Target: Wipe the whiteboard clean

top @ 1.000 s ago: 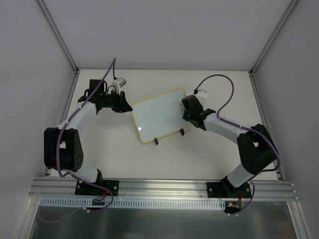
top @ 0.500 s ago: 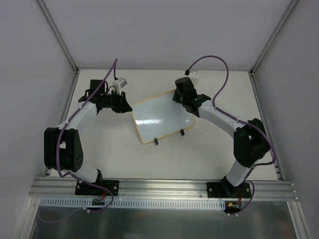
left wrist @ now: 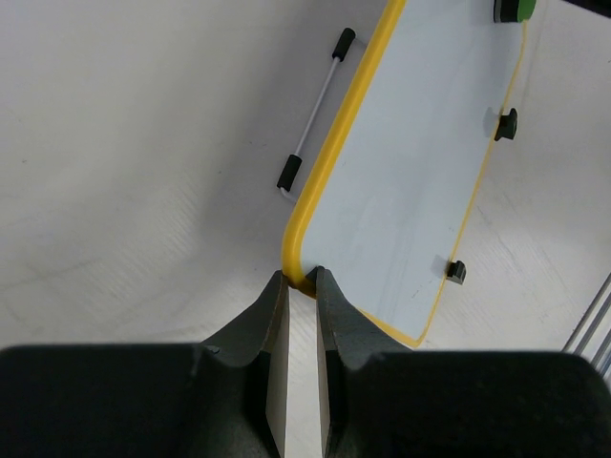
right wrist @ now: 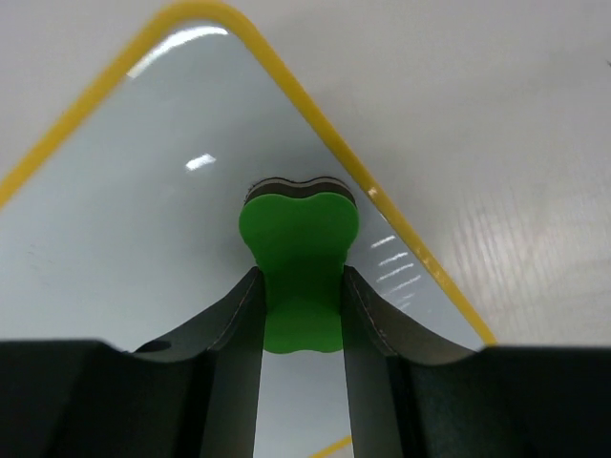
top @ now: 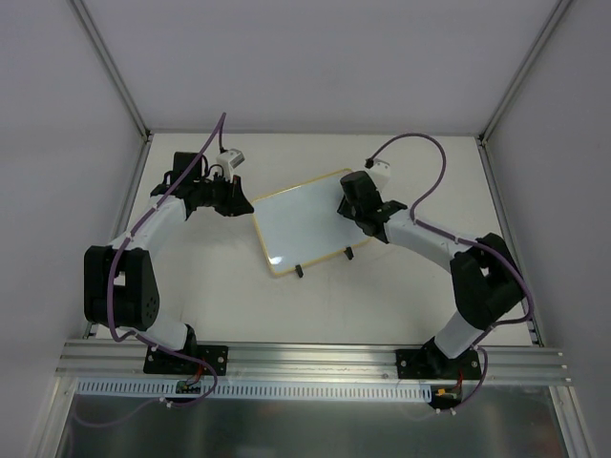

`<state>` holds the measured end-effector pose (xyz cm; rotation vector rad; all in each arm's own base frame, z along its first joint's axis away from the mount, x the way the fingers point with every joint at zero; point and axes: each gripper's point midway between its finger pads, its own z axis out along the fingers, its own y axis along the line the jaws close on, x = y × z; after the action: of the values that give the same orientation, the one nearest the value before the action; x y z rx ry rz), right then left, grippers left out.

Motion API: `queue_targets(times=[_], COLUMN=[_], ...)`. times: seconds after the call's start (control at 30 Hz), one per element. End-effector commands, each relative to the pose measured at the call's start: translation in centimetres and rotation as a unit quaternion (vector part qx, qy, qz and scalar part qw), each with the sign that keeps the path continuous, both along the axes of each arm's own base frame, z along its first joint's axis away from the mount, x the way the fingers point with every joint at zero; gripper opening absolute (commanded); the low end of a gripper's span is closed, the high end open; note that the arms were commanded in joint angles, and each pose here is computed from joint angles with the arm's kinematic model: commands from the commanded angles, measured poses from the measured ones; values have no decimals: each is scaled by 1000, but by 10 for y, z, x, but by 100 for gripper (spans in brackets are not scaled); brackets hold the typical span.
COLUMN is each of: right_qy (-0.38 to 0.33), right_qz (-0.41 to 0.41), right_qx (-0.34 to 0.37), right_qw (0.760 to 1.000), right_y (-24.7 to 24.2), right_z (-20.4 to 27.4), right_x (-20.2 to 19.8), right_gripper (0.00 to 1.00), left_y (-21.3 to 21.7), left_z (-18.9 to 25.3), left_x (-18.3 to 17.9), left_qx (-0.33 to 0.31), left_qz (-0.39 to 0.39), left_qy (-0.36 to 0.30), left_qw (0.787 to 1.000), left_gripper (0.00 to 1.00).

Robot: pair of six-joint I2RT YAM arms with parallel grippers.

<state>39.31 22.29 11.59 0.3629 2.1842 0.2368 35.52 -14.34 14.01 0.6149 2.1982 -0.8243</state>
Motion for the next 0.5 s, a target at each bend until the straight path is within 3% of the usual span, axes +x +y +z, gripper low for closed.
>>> queue_targets(times=[0.0,0.17,0.47], right_qy=[68,92,31], right_qz=[-38,-48,-12], right_qx=[-27,-25,-41], right_qw=[997,994,999], right_y=[-34,-50,-58], right_z=[-53,-72,-24], right_x=[-42,-68,-65], right_gripper=[0,0,0], left_y=[5,5,7], left_z=[-24,-23,-22], left_x=[-15,-14,-11], left_qx=[46,47,52], left_qz=[-13,-12,-6], left_qy=[20,20,18], left_qw=[999,999,998], left_gripper=[0,0,0])
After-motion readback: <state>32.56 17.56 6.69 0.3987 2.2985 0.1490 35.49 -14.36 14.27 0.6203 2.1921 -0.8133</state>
